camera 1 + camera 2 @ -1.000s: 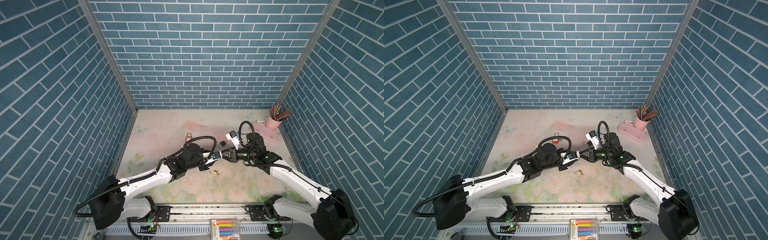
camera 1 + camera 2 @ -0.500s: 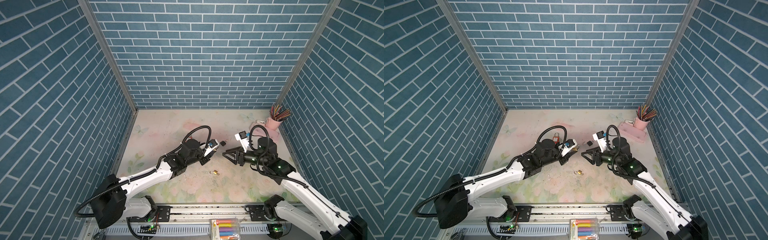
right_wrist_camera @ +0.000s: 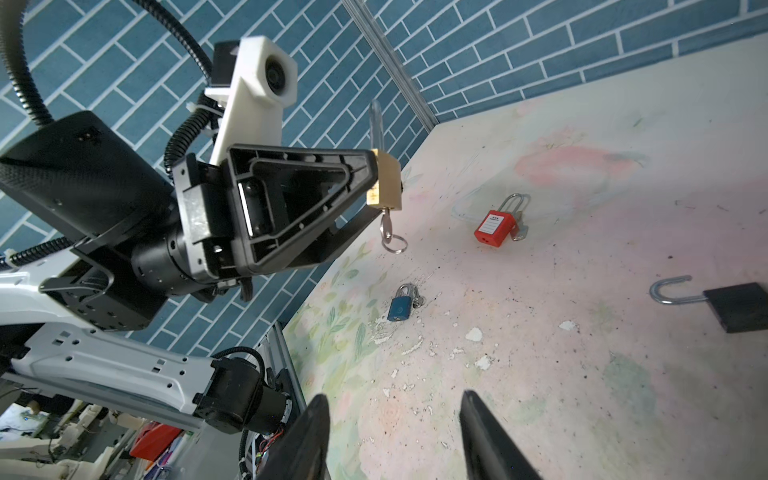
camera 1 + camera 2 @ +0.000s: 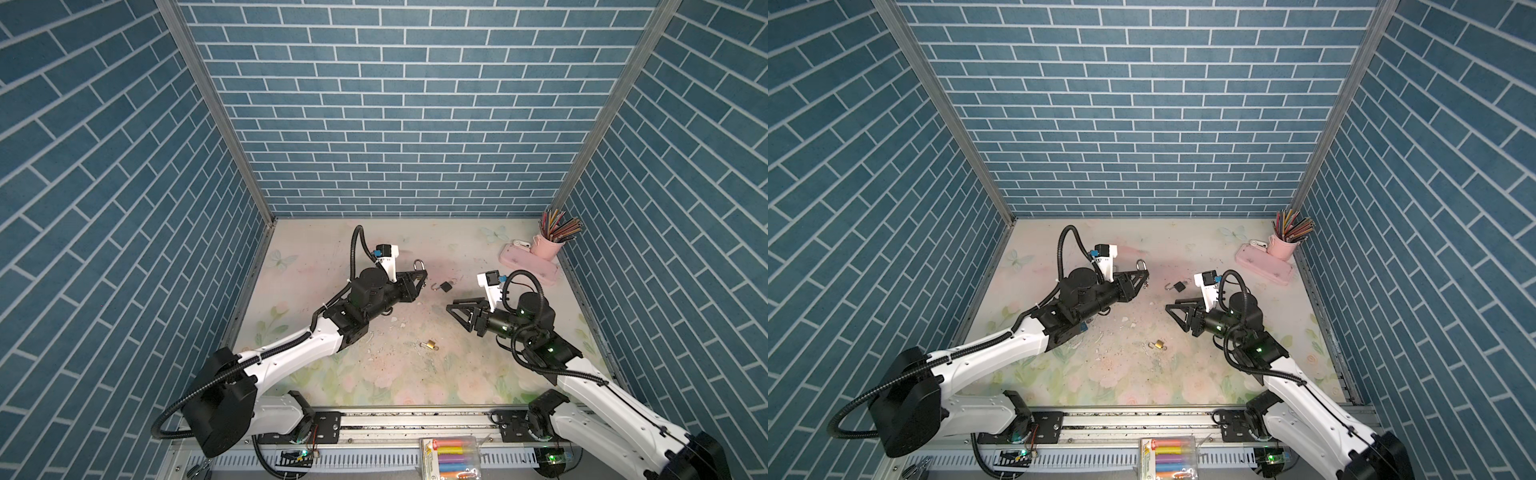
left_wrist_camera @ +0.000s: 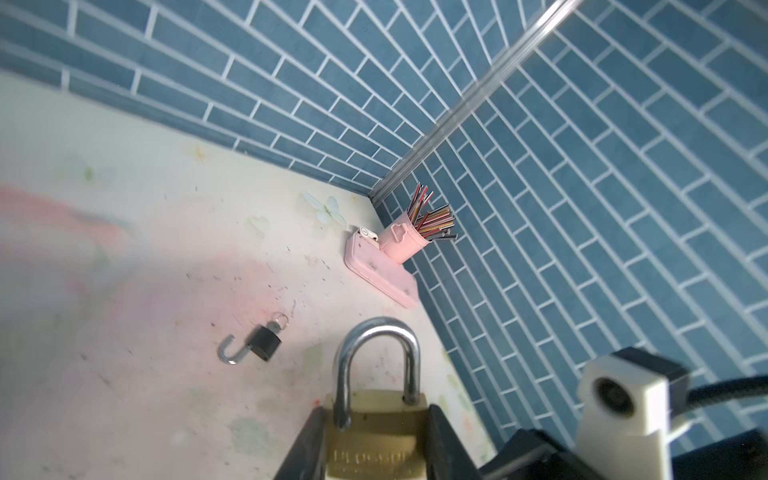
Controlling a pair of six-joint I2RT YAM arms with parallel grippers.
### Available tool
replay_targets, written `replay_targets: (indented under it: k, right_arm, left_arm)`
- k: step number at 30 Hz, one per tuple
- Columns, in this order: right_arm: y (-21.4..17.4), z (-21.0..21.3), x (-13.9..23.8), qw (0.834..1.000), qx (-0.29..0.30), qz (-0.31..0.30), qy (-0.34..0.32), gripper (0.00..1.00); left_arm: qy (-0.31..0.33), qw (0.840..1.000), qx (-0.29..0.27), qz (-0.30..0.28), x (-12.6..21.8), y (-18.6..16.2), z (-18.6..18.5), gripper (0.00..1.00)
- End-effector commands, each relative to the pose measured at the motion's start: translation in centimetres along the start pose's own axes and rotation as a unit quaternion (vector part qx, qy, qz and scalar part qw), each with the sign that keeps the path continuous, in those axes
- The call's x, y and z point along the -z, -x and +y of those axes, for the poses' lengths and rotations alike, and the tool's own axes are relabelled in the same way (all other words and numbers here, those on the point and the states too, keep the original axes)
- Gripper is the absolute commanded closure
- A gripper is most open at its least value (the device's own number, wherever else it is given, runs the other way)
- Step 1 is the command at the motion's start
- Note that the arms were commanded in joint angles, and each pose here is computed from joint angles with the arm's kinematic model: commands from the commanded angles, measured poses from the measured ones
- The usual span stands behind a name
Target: Lock with the key
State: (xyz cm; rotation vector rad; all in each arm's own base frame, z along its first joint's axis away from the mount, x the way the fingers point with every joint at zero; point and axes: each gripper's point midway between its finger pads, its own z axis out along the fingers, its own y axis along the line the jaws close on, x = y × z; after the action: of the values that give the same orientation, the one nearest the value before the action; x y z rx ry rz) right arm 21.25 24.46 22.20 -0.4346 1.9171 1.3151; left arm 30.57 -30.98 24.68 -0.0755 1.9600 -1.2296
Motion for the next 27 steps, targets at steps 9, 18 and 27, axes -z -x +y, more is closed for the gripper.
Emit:
replay_targets:
  k: [9, 18, 27]
  right_arm:
    - [2.3, 2.0, -4.1, 0.999, 0.001, -0.005, 0.04, 0.48]
    - [1.8, -0.1, -6.4, 1.0, 0.021, 0.015, -0.011, 0.55]
    - [0.6, -1.4, -8.4, 0.992, 0.095, 0.041, -0.072, 0.69]
  left_arm:
    - [0.01, 0.98, 0.199, 0.018, 0.0, -1.8, 2.3, 1.0]
    - [0.027, 0.977, 0.208, 0.029, 0.0, -2.1, 2.7, 1.0]
    - [0.058, 0.967, 0.242, 0.048, -0.1, -2.9, 3.6, 1.0]
